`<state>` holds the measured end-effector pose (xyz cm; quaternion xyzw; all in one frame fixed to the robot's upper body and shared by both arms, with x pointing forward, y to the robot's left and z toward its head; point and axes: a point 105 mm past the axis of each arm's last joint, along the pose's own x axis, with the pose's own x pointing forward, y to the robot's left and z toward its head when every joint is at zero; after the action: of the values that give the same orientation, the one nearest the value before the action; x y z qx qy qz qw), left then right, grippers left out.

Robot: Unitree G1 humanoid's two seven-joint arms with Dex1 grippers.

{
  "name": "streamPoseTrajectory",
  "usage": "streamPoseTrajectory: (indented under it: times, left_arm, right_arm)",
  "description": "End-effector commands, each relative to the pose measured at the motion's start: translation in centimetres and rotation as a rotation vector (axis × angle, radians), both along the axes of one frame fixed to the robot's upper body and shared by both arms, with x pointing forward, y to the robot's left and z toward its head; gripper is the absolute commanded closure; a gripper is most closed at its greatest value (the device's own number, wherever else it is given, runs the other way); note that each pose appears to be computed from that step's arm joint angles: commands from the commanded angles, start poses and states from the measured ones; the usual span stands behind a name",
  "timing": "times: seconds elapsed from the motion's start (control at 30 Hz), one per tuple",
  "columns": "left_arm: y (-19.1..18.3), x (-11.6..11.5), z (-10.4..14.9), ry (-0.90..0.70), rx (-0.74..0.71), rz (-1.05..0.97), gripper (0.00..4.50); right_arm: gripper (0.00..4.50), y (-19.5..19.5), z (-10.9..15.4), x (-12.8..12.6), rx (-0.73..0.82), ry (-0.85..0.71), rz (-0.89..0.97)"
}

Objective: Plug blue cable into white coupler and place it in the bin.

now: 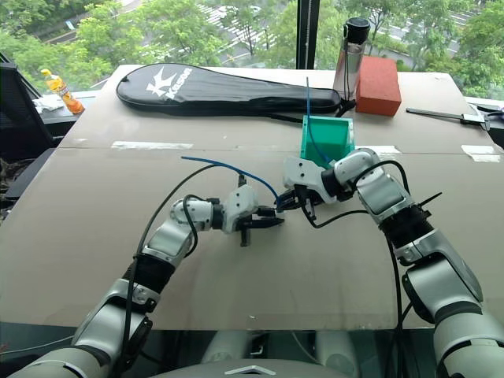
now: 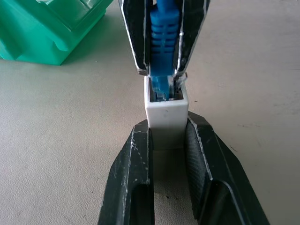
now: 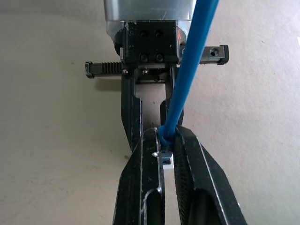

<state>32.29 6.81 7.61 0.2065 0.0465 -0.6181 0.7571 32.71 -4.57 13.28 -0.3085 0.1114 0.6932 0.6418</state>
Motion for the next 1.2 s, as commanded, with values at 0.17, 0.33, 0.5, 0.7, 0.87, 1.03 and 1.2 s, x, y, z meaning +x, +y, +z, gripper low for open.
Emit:
streamPoseTrajectory:
  times: [0.17,0.33,0.5,0.7,0.87,1.03,1.2]
  left_arm:
    - [-0.3,-0.2,-0.2,-0.004,-0.008,-0.001,4.19]
    - [-0.6,-0.3,1.5,0.006,-0.083,0.01,4.19]
    - [-1.0,0.3,4.1,0.113,-0.13,0.1,4.19]
    - [-3.1,3.0,9.9,0.254,-0.218,0.191,4.19]
    - [-6.6,5.0,13.9,0.373,-0.253,0.235,4.19]
    - [-9.3,7.8,13.6,0.423,-0.188,0.342,4.19]
    - [-12.0,9.0,13.3,0.424,-0.183,0.38,4.19]
  right_arm:
    - [4.5,-0.3,-5.2,-0.2,-0.048,0.021,-0.085]
    - [3.1,-1.4,0.9,0.7,0.24,-0.087,-0.189]
    - [1.71,-5.2,8.8,-2.8,0.564,-0.227,-0.306]
    - [1.71,-10.2,9.8,-6.2,0.612,-0.359,-0.578]
    - [1.71,-13.3,8.4,-8.0,0.555,-0.368,-0.758]
    - [1.71,-16.3,6.9,-8.9,0.512,-0.356,-0.904]
    - [1.71,-18.3,5.5,-9.5,0.487,-0.349,-1.015]
